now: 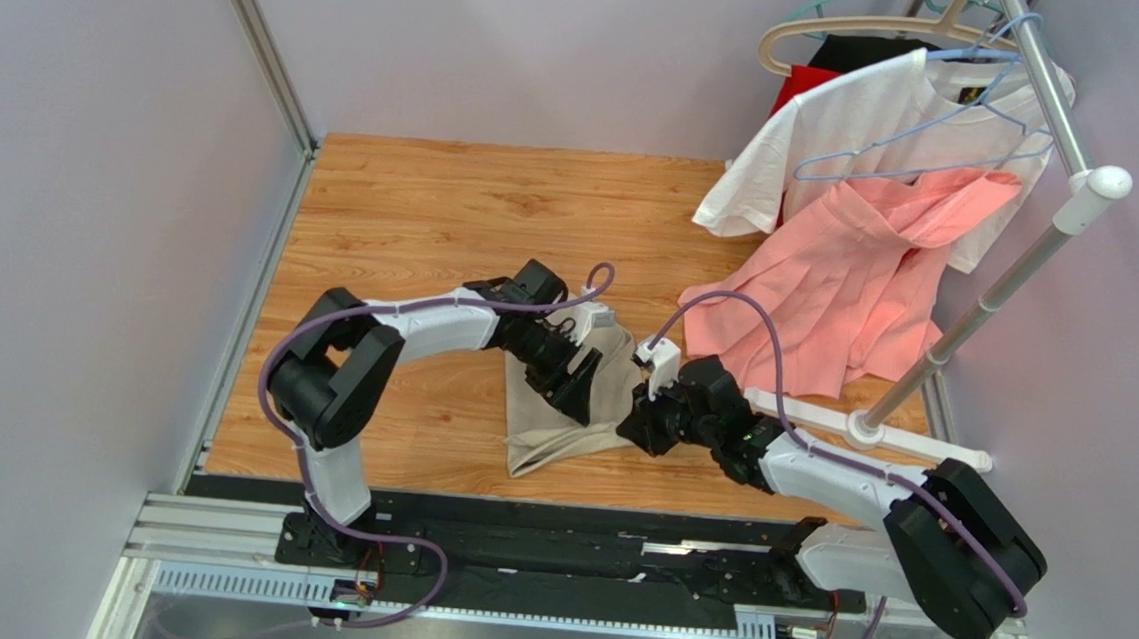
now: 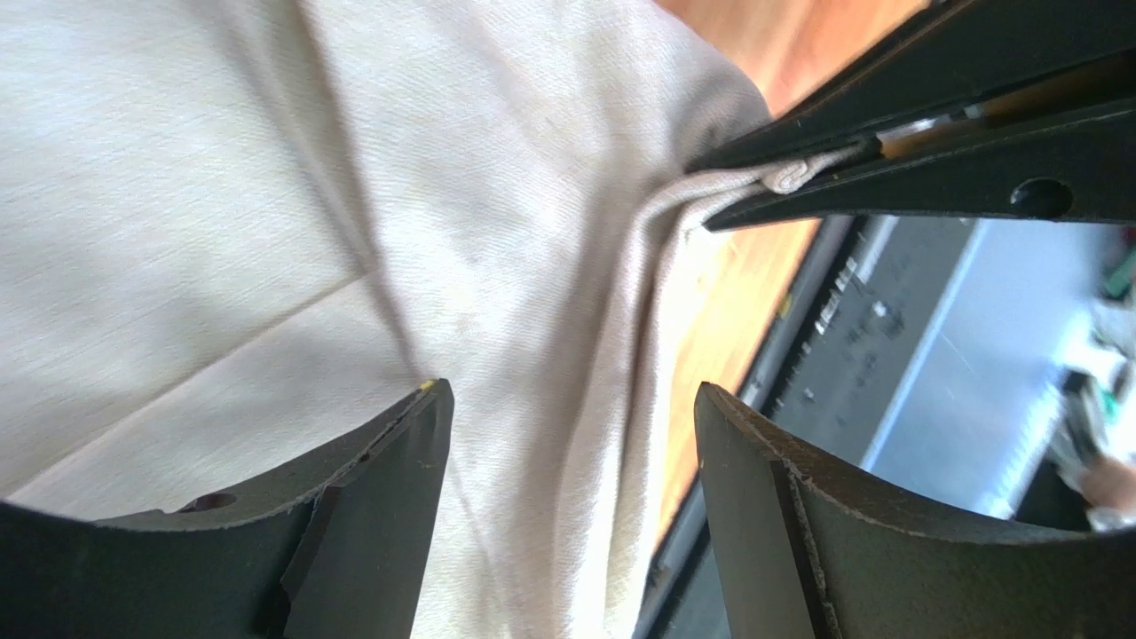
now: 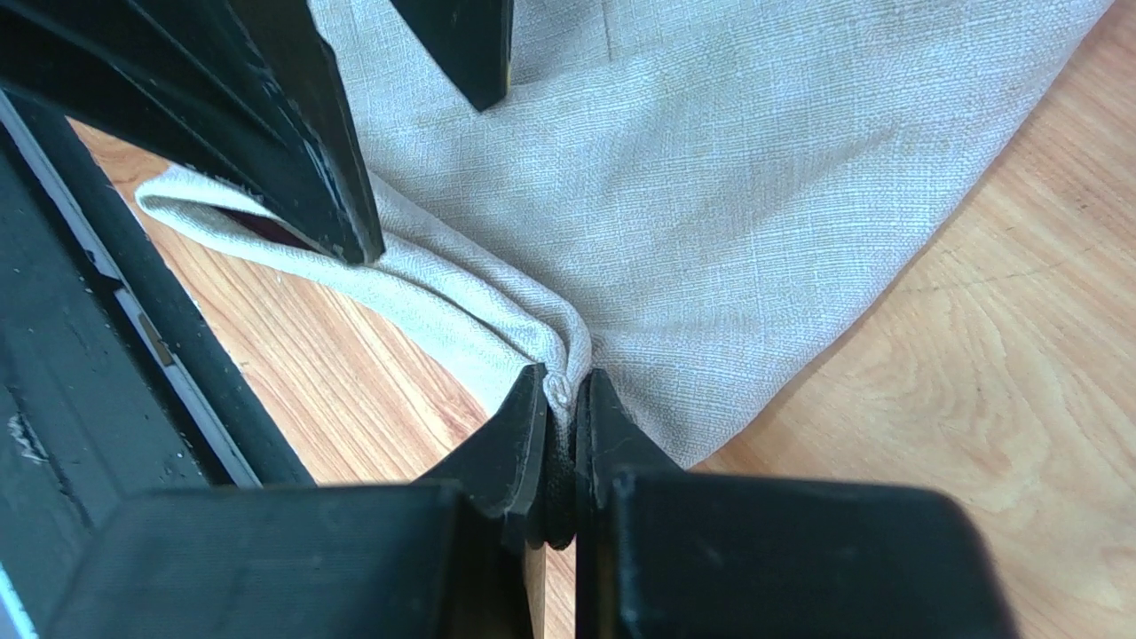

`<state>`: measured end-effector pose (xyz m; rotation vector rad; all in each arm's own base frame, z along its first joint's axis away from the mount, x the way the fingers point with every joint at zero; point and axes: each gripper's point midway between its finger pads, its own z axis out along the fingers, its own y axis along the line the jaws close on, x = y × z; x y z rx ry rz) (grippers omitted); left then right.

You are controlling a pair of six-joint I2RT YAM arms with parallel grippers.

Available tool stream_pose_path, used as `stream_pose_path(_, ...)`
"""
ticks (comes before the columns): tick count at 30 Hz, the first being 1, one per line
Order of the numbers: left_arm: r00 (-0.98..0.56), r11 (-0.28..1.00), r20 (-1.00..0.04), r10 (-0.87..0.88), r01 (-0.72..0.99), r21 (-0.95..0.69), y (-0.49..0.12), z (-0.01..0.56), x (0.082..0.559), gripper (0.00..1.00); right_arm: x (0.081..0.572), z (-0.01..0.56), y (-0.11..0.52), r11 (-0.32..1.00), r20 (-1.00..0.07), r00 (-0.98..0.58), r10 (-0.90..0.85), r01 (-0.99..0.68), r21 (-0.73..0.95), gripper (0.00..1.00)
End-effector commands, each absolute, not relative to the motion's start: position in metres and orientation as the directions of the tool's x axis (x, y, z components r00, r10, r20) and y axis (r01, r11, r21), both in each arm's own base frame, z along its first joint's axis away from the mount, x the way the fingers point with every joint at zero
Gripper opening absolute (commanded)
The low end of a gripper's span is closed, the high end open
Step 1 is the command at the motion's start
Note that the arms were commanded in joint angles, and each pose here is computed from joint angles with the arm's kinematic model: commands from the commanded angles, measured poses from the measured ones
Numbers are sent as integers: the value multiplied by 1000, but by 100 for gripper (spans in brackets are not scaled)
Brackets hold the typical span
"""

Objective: Fold the napkin, place the utensils inside, and roll it up
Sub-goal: Roll the napkin with the utensil

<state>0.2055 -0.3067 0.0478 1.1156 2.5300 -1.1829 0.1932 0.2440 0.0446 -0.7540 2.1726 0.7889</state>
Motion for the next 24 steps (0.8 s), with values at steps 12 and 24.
stream_pose_path(12,-613,555,-736,287,733,-394,-280,86,231,76,208,63,252,634,-611,-755,-238,-597,491,0)
stream_pose_path(24,-560,644,-797,227,700,-309,-266,82,216,77,228,48,251,713,-430,-882,-192,-426,556,0)
